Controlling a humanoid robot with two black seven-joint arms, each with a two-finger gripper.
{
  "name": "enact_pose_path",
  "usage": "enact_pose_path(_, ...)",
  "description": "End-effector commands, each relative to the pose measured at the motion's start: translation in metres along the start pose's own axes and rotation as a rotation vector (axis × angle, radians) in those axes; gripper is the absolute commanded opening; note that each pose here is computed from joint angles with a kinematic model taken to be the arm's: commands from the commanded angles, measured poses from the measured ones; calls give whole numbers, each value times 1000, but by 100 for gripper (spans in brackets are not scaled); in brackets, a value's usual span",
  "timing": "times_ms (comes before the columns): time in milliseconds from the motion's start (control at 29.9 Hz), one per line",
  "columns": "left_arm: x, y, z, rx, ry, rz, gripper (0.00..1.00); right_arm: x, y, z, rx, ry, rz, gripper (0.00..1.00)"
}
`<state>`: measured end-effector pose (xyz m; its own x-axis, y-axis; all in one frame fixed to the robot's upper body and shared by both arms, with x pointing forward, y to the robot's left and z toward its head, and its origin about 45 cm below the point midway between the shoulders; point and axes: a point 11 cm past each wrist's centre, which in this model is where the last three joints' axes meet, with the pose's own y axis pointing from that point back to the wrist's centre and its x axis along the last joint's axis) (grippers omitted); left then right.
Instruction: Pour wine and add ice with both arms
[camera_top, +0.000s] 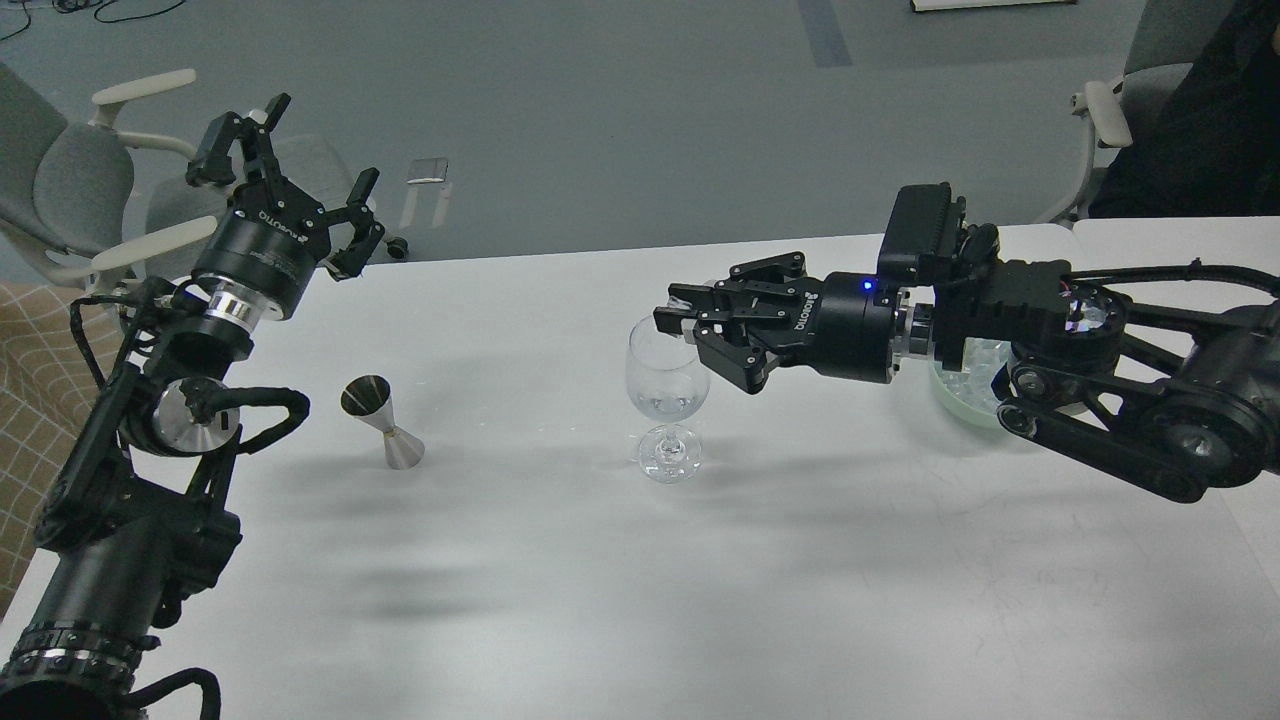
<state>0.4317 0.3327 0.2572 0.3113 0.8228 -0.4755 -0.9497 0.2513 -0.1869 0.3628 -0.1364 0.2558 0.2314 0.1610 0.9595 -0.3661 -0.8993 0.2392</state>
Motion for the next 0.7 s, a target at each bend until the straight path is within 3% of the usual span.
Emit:
enact_pose_path(0,0,0,1,-2,2,0,98,2,0,0,-2,-12,6,20)
enact_pose_path(669,1,1,1,-1,-1,2,98,-6,-11,-5,20,-17,-22,21)
